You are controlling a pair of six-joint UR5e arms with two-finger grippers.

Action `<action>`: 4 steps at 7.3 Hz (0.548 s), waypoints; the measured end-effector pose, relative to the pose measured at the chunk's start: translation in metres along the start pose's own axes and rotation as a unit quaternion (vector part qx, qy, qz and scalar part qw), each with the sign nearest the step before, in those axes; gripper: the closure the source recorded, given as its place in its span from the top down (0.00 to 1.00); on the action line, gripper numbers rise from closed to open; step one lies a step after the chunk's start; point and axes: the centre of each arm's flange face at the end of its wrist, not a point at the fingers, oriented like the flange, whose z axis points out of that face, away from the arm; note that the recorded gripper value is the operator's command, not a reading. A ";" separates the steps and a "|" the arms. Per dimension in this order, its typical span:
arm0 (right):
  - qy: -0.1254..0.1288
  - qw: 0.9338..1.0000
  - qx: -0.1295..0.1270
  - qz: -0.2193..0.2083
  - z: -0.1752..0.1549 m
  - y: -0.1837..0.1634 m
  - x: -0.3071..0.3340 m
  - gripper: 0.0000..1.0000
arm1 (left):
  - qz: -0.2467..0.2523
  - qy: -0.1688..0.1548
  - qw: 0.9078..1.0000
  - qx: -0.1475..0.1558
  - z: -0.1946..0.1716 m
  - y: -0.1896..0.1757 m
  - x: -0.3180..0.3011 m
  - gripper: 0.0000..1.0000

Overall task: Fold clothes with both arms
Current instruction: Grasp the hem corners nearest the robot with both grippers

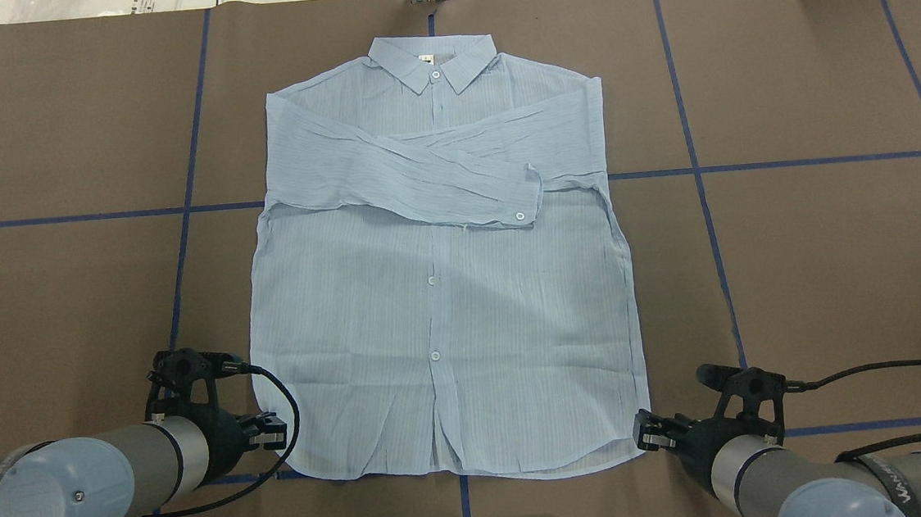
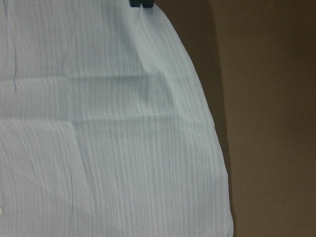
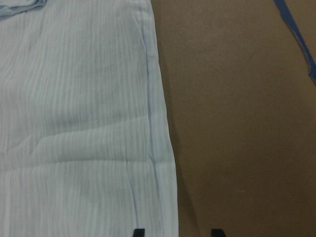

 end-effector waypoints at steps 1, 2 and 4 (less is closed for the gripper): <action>0.005 1.000 0.003 -0.007 0.006 0.010 0.004 0.54 | 0.000 -0.001 1.000 0.007 0.000 -0.001 0.000 0.00; 0.008 1.000 0.006 -0.013 0.010 0.017 0.006 0.53 | 0.000 -0.002 1.000 0.011 -0.001 -0.002 -0.001 0.00; 0.015 1.000 0.011 -0.024 0.013 0.028 0.006 0.48 | 0.000 -0.003 1.000 0.014 -0.001 -0.003 -0.001 0.00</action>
